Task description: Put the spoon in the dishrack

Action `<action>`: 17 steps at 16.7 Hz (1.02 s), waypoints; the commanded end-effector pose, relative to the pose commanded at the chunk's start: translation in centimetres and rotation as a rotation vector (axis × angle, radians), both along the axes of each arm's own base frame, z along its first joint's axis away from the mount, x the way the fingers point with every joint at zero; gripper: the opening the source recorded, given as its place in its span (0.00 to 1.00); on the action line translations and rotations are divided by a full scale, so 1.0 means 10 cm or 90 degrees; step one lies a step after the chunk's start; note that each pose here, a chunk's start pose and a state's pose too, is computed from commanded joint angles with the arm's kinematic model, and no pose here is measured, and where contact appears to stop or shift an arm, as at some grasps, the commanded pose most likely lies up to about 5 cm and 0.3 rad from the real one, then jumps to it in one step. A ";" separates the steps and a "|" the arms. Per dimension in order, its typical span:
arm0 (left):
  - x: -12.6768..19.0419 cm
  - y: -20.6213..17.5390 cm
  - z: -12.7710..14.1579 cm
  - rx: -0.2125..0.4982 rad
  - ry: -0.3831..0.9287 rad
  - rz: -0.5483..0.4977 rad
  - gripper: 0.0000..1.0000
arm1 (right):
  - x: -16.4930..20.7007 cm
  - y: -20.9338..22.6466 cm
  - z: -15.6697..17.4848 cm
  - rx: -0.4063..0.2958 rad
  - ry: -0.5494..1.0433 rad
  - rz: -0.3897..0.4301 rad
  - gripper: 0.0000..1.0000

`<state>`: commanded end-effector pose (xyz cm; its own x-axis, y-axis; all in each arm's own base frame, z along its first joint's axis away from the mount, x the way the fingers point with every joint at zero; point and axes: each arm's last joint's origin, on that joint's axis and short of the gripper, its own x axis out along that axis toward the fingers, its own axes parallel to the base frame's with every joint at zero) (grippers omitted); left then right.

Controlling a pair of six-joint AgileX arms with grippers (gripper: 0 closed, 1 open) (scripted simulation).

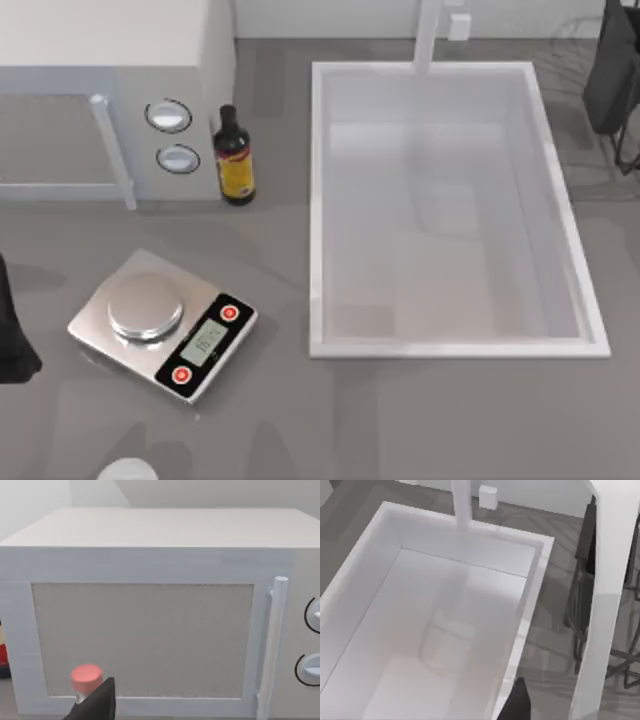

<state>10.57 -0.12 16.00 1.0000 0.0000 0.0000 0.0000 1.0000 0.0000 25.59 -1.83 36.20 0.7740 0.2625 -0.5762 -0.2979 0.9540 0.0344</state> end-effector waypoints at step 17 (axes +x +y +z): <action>0.00 0.00 0.00 0.000 0.000 0.000 1.00 | -0.66 -0.91 0.54 0.038 -0.390 -0.195 0.00</action>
<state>10.57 -0.12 16.00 1.0000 0.0000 0.0000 0.0000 1.0000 0.0000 19.03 -10.96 41.58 1.0000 -0.0017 -0.0018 0.0017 1.0000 0.0014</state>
